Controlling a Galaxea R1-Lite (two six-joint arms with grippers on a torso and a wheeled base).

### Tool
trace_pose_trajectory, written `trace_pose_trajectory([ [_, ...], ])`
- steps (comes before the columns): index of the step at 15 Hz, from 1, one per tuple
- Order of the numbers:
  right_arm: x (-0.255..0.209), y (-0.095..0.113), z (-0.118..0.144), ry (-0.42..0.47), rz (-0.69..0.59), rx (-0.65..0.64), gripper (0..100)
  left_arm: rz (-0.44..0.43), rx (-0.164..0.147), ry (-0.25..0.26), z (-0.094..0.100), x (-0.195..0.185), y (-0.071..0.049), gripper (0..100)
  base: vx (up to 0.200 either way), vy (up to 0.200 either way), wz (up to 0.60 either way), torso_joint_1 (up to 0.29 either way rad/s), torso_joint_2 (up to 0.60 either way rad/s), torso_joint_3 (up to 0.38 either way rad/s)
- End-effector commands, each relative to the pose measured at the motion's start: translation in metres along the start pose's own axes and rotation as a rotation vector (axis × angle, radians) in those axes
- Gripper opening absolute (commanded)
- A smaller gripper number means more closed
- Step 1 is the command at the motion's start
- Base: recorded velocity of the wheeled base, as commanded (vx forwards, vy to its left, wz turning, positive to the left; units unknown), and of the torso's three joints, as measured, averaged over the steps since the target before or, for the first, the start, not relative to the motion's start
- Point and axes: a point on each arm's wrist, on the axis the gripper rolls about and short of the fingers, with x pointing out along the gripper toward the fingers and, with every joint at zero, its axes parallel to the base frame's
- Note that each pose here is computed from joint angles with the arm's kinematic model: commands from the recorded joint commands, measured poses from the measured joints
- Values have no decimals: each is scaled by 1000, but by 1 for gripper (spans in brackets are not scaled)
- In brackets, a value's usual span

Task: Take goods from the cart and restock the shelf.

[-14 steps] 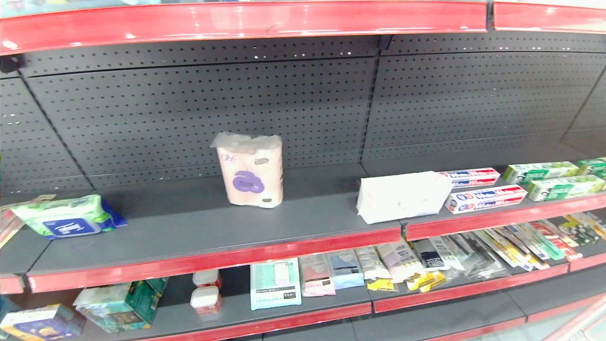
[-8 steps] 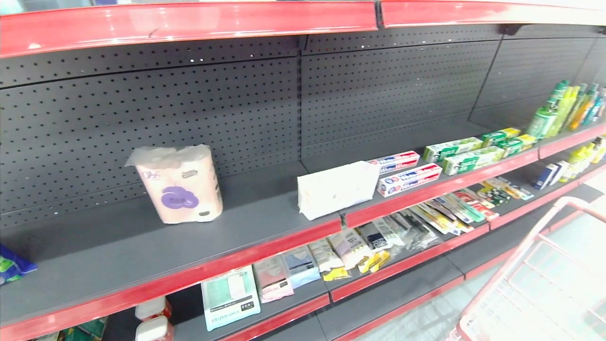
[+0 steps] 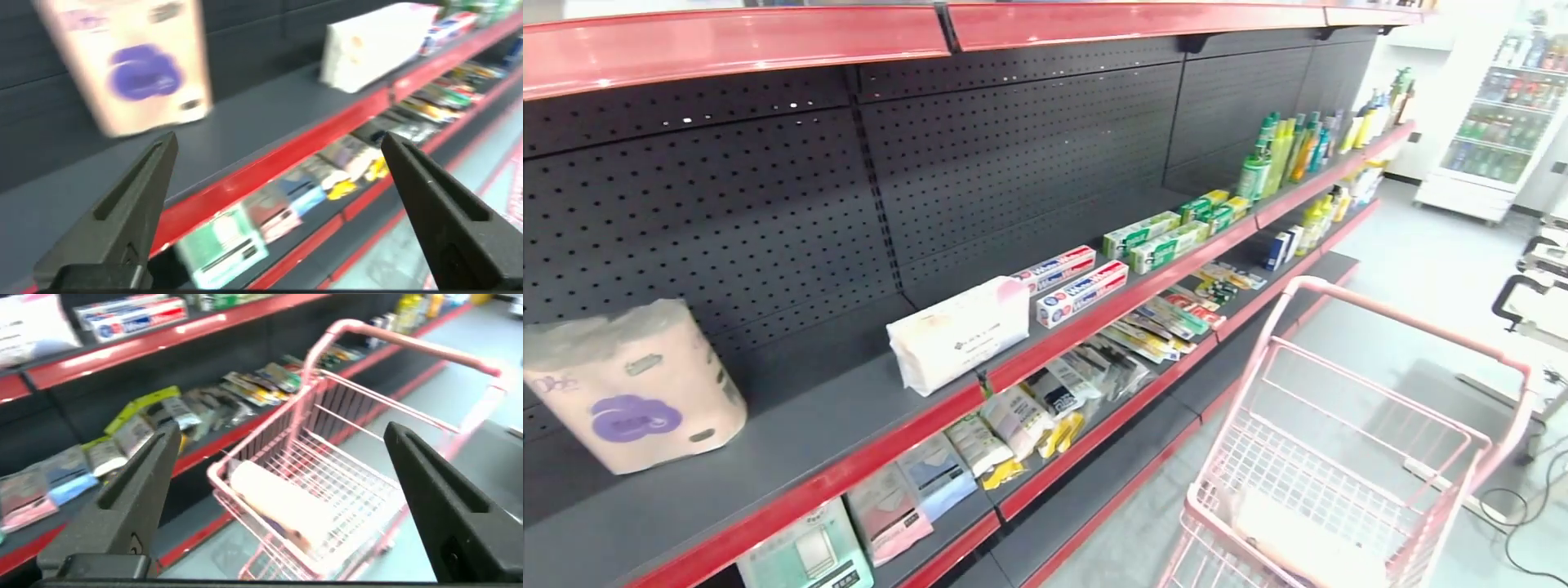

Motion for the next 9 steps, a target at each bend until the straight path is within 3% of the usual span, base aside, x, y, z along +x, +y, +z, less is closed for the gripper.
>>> trace_pose_trajectory([
  [1, 0, 0, 0, 1, 0, 0, 100, 1, 0, 1, 0, 0, 0, 100, 0, 0, -600, 7, 2, 7],
  [5, 0, 0, 0, 1, 0, 0, 100, 1, 0, 1, 0, 0, 0, 100, 0, 0, -600, 2, 1, 1],
  [9, 0, 0, 0, 0, 0, 0, 100, 1, 0, 1, 0, 0, 0, 100, 0, 0, 0, 0, 0, 0],
])
